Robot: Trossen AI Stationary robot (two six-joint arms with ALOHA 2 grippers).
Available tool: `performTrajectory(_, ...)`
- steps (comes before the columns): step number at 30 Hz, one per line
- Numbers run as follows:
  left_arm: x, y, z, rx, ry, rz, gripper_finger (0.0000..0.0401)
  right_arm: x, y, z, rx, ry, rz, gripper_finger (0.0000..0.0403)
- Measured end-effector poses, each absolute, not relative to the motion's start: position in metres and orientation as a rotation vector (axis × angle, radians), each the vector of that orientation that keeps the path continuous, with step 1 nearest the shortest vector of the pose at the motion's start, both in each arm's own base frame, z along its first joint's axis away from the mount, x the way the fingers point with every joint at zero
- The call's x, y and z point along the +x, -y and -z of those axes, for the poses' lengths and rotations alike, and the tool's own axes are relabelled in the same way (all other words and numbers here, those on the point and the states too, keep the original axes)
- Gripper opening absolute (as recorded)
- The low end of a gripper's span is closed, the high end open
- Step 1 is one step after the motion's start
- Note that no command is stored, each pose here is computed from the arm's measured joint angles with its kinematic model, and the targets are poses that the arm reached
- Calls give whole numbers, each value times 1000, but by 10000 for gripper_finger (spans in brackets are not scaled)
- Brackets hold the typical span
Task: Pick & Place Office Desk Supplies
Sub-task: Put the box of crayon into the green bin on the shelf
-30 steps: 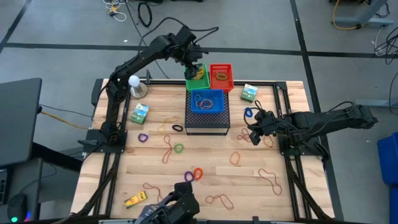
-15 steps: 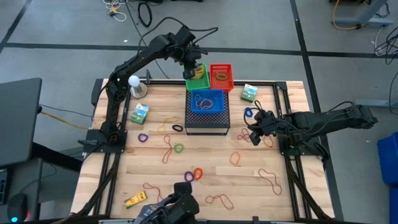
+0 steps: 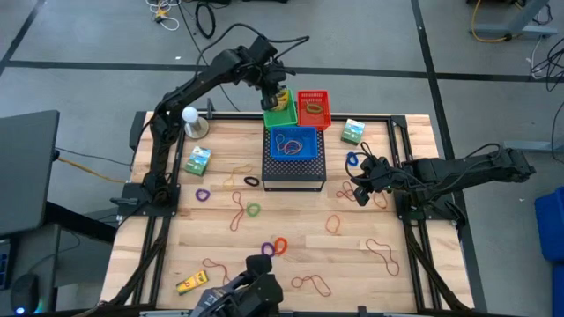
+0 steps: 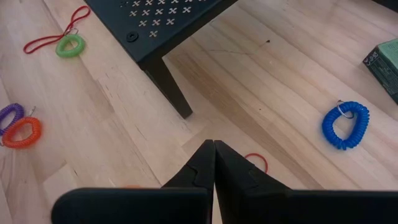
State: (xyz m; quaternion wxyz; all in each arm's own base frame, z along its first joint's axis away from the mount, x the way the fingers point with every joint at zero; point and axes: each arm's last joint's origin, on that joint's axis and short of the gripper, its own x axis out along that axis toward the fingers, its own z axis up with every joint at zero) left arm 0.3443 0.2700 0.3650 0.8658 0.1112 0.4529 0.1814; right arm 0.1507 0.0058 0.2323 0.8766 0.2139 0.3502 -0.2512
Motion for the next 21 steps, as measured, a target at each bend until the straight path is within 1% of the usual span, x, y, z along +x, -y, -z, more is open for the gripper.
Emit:
performTrajectory(5,344,-270,-365,205,-942,-391,109,151,-6,-232,446,-731,524,9)
performTrajectory(10,344,-270,-365,191,-939,-398,124,151,-6,-232,445,-731,524,9)
performTrajectory(21,336,-261,-379,179,-927,-402,200,151,-6,-232,442,-733,523,9)
